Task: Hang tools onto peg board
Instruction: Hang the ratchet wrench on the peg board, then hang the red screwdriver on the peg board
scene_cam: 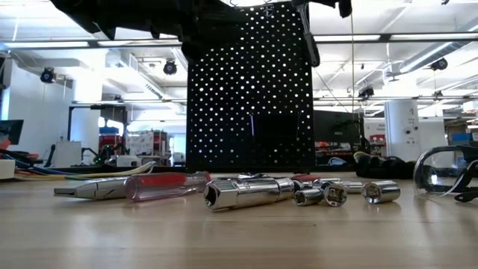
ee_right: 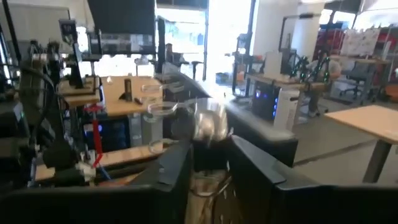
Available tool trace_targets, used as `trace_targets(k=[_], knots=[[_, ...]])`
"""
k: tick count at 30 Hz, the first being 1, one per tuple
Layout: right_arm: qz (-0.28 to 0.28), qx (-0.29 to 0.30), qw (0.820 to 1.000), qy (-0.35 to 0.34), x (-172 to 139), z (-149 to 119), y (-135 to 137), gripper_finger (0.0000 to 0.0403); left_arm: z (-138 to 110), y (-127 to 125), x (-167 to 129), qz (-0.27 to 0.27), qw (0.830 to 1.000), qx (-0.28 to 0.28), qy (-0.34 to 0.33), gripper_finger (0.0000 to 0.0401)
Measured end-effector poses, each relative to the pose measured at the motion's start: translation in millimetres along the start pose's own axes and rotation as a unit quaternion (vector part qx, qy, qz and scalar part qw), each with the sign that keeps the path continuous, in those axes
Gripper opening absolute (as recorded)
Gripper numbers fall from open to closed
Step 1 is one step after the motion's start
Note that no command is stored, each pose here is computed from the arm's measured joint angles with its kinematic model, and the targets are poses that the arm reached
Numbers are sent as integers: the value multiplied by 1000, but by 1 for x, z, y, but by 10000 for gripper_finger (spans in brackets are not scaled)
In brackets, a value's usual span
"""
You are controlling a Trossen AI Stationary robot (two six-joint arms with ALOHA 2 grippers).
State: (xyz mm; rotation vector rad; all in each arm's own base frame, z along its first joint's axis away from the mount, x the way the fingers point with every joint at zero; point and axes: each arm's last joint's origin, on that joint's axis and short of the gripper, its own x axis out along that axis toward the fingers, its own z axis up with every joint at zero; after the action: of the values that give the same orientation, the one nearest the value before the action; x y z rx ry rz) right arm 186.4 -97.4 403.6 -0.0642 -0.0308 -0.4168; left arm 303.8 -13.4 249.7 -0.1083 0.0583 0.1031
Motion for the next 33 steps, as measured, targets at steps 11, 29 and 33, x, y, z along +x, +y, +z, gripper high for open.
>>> trace_targets(k=[11, 29, 33], knots=[[-1, 2, 999, -42, -17, 18, 0, 154, 0, 0, 0, 0, 1000, -1, 0, 157], [101, 25, 990, -96, -66, 27, 20, 111, 2, 7, -21, 66, 998, 2, -19, 157], [134, 38, 987, -79, -70, 6, 31, 96, 1, 13, -44, 109, 993, 2, -35, 157]])
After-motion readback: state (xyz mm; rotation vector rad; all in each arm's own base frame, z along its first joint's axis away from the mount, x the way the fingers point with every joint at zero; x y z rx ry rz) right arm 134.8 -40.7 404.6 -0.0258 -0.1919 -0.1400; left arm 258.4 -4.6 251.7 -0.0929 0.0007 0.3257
